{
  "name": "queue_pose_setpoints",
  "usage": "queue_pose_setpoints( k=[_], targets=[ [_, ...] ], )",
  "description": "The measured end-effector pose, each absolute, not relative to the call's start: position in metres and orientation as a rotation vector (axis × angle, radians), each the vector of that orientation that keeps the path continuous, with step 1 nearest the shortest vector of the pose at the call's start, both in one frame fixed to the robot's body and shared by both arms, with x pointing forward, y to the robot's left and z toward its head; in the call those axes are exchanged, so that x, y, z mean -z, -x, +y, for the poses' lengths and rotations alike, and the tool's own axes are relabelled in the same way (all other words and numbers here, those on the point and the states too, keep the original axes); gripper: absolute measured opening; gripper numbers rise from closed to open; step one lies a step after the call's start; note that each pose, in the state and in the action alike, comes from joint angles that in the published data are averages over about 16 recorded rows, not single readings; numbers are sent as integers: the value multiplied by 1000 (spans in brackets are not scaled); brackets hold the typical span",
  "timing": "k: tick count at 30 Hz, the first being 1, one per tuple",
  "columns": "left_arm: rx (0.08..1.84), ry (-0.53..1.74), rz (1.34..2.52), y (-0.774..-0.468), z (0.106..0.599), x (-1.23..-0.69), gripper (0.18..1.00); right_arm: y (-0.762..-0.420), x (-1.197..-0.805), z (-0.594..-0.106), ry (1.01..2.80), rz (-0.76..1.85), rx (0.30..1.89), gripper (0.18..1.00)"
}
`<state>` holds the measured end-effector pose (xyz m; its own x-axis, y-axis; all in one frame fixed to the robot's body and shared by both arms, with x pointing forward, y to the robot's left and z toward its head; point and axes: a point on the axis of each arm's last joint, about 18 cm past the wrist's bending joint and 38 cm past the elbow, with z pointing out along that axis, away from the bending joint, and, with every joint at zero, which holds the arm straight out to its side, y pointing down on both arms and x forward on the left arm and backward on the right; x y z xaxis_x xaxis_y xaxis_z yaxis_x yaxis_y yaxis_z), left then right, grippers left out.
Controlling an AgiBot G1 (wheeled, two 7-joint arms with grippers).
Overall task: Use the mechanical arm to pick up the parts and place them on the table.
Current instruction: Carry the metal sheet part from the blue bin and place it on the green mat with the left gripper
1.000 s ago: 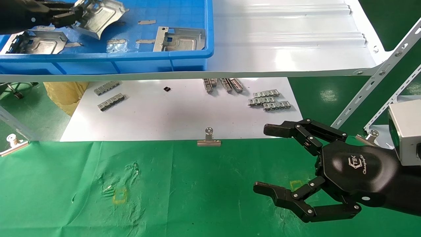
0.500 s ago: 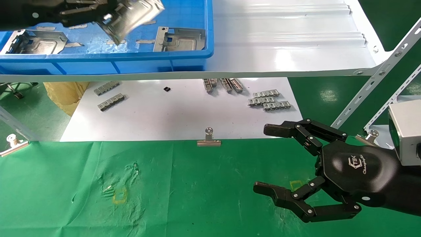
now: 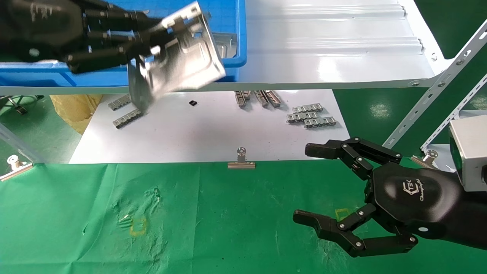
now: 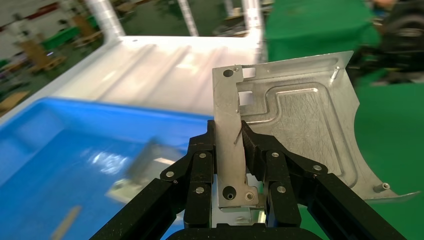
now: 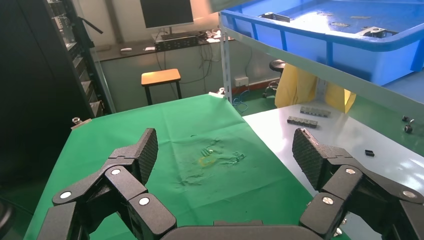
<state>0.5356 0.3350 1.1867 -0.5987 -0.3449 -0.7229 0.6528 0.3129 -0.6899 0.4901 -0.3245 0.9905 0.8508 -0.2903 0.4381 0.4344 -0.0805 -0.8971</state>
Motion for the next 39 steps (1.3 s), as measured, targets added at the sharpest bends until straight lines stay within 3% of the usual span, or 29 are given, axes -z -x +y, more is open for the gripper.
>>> queue_pose_setpoints(
  k=[7,12,25,39],
  targets=[
    [1404,-402,1798,-504,328,-1149,269,-490,-990,-325,1539,-118,603,1001],
    [1305,-437,1883,-501,333,-1115,269,-490,-990,-325,1539,-118,603,1001],
    [895,-440,2102,-566,370,-1019,268,-490,-990,-325,1539,-118,603,1001],
    [762,-320,2193,-618,391,-970,272,-490,-990,-325,1539,-118,603,1001]
  ],
)
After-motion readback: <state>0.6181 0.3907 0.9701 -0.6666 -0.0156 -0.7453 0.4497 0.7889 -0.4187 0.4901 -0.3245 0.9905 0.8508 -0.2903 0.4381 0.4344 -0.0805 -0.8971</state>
